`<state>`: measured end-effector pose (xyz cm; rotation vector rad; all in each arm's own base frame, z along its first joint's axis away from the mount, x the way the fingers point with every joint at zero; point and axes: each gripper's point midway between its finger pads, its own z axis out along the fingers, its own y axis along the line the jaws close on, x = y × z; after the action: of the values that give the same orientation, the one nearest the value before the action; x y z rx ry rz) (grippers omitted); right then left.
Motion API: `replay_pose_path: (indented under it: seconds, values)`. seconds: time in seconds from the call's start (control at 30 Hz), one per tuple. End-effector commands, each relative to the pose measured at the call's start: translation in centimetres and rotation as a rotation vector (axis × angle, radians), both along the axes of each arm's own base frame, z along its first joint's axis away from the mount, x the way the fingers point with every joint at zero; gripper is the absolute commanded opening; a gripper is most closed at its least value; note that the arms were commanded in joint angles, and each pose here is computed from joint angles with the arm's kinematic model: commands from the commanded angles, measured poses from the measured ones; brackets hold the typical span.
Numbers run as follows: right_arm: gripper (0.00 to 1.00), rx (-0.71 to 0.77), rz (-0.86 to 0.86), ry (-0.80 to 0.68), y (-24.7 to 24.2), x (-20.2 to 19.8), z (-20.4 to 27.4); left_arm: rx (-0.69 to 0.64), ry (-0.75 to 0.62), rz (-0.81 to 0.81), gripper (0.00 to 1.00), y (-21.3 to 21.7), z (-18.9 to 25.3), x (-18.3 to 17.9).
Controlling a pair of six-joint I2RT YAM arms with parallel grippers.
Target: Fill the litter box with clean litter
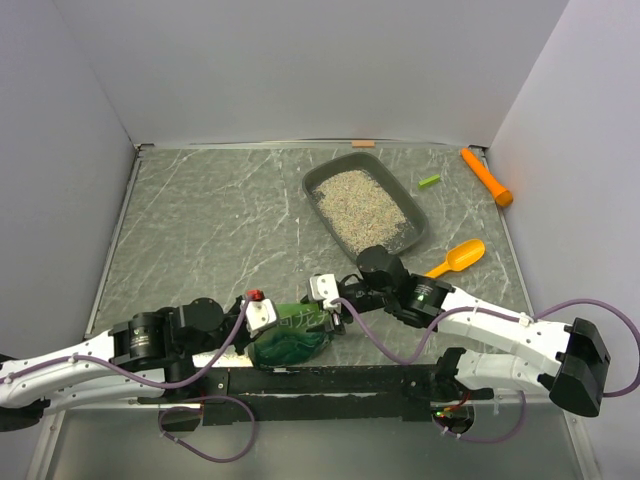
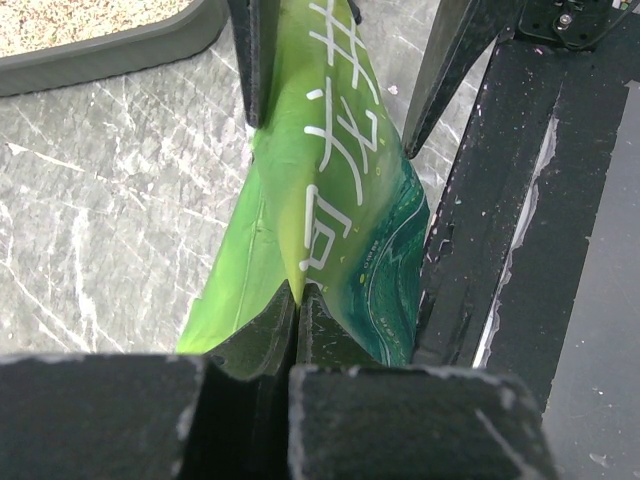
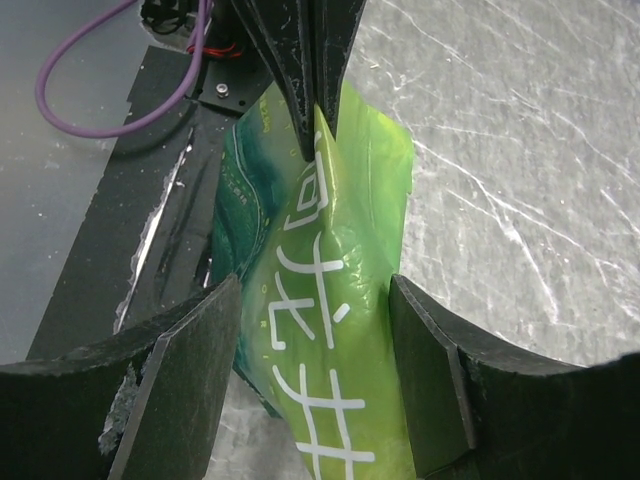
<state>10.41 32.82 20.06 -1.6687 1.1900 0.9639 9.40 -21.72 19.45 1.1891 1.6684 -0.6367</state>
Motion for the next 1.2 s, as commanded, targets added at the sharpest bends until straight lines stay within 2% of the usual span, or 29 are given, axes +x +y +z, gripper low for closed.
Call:
replay_pose_path:
  seconds: [0.0,0.37,0.43,0.5,0.53,0.57,0.6,0.63,0.67,0.73,0.97,1.17]
  values:
    - [0.67,-0.022,0.004,0.041,-0.4,-0.7,-1.7,-0.220,-0.070,0.062,0.01,-0.6,6.1,1.3]
    - [0.66,-0.032,-0.019,0.085,-0.7,-1.0,-3.2,-0.239,-0.074,0.076,0.01,-0.4,6.4,1.4]
    - [0.63,-0.034,-0.015,0.090,-0.7,-1.1,-3.4,-0.234,-0.069,0.065,0.08,-0.6,6.3,1.3]
    - [0.46,-0.050,0.000,0.105,-0.8,-1.4,-3.7,-0.230,-0.066,0.035,0.18,-1.0,6.2,1.0]
    - [0.38,-0.060,0.000,0.108,-0.7,-1.3,-3.6,-0.224,-0.064,0.019,0.21,-1.2,6.1,0.8]
    - [0.25,-0.069,-0.001,0.107,-0.7,-1.3,-3.7,-0.209,-0.061,0.003,0.24,-1.5,5.9,0.6]
    - [0.20,-0.077,-0.003,0.108,-0.6,-1.2,-3.8,-0.206,-0.061,-0.023,0.32,-1.7,6.0,0.2]
    - [0.10,-0.083,-0.005,0.109,-0.6,-1.1,-3.8,-0.199,-0.060,-0.040,0.35,-1.9,6.1,0.1]
    - [0.06,-0.084,-0.012,0.105,-0.7,-0.9,-3.8,-0.185,-0.053,-0.060,0.39,-2.2,6.1,-0.2]
    - [0.00,-0.073,-0.016,0.097,-0.7,-0.9,-3.5,-0.162,-0.038,-0.126,0.43,-2.9,5.9,-1.1]
    - [0.00,-0.057,-0.040,0.081,-0.8,-0.5,-2.5,0.011,0.043,-0.250,0.49,-5.4,2.9,-2.3]
    - [0.00,-0.051,-0.042,0.078,-0.9,-0.6,-2.2,0.061,0.045,-0.273,0.50,-6.2,1.1,-2.2]
